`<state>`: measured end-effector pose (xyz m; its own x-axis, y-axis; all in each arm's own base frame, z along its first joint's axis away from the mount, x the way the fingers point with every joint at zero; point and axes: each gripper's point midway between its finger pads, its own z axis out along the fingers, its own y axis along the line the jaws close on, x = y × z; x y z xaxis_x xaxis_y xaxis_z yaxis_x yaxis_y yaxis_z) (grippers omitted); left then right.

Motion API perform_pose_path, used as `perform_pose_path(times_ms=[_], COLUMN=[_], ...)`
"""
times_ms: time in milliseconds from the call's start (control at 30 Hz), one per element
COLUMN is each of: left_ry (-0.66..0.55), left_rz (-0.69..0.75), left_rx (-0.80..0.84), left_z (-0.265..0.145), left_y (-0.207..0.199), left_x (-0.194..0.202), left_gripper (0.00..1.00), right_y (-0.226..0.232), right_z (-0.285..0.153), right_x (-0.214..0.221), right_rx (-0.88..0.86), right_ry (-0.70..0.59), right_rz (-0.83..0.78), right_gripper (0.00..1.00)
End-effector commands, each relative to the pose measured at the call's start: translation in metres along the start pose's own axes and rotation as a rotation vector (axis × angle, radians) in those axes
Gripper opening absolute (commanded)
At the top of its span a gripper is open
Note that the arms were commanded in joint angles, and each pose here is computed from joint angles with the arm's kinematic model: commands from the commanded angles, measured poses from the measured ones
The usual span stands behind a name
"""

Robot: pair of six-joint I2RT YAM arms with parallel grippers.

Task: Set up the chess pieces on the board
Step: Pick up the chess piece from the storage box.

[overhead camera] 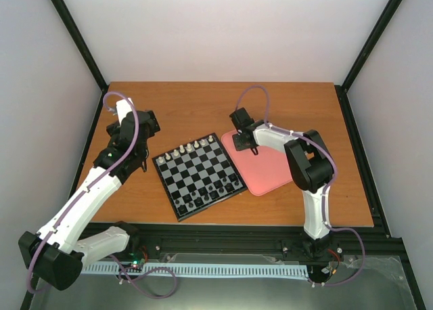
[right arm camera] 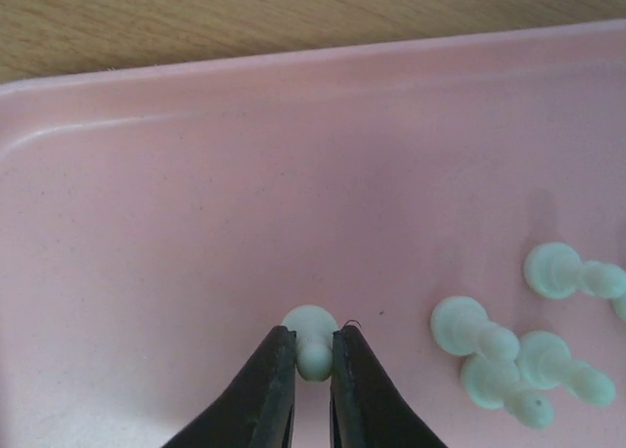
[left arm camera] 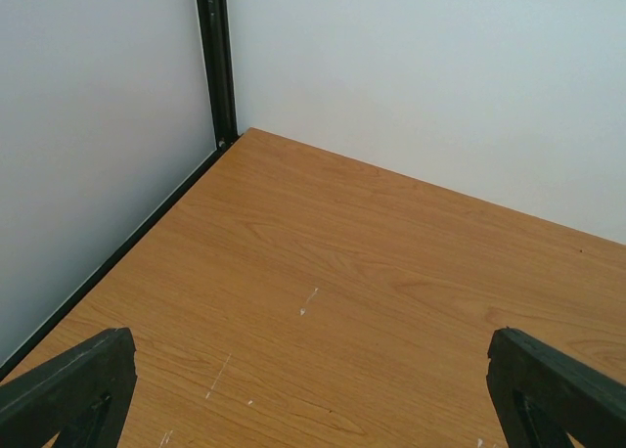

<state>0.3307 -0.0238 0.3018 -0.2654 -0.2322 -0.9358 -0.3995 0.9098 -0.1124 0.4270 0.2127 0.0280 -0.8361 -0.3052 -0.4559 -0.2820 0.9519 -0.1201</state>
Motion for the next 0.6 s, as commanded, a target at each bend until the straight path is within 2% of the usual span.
perform_pose_path(times_ms=[0,133,567], left_ry=[-0.04,-0.041,-0.044], left_rz=[-0.057,-0.058,-0.058], left_rx=[0.01,0.01,0.01], left_z=[-0.007,-0.007,-0.009], left_y=[0.002,0.002,0.003], left_x=[-0.018,-0.019,-0.02], left_gripper=[1.0,1.0,1.0], right_y=[-0.001,-0.002,0.009], right_z=[0.007,0.004,-0.06], right_x=[-0.007,-0.009,-0.045], right_rx=[-0.013,-0.015,-0.114], right_ry=[-0.008,-0.012,-0.138], right_rz=[0.016,0.016,0.02], right_gripper=[0.09,0.03,0.03])
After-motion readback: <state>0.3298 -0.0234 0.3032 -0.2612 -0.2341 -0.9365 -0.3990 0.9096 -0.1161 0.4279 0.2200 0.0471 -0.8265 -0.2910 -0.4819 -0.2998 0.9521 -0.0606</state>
